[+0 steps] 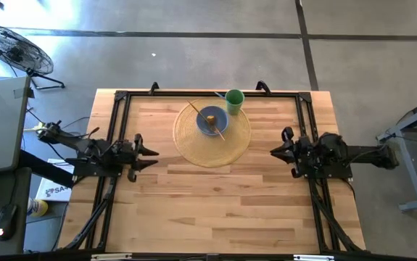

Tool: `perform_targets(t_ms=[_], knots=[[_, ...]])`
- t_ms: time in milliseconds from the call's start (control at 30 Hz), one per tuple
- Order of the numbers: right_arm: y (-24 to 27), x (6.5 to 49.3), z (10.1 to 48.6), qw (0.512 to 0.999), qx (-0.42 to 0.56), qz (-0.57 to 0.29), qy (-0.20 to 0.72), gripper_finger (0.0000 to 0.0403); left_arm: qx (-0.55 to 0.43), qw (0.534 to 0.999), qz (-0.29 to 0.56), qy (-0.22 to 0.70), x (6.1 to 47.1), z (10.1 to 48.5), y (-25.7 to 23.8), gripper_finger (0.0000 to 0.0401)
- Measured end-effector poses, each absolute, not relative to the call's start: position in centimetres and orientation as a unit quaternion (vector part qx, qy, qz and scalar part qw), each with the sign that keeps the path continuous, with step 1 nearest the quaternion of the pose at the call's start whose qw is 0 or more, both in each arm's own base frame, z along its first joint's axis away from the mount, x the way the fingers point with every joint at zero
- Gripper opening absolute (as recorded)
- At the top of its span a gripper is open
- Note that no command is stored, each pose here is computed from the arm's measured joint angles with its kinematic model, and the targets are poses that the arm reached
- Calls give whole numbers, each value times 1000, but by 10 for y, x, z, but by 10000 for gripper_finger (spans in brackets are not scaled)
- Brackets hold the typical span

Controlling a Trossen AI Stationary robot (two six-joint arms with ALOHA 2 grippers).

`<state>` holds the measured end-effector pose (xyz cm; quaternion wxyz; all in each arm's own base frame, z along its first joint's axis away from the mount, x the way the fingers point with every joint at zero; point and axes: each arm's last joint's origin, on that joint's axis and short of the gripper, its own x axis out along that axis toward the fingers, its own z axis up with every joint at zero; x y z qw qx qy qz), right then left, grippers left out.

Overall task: Pick & Place Utensil
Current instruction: Return to Home Position

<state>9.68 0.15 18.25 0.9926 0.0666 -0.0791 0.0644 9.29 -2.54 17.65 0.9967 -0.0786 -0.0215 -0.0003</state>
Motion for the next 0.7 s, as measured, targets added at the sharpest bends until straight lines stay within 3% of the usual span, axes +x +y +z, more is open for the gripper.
perform_targets(t_ms=[233, 467, 700], knots=[[1, 99, 171, 995, 75, 57, -17, 28, -62, 998, 11, -29, 92, 176, -24, 138], [0, 99, 168, 997, 77, 26, -3, 33, -46, 987, -150, -32, 90, 177, -33, 138], [-1, 100, 167, 997, 78, 17, -1, 31, -21, 994, -106, -36, 91, 177, -31, 138]])
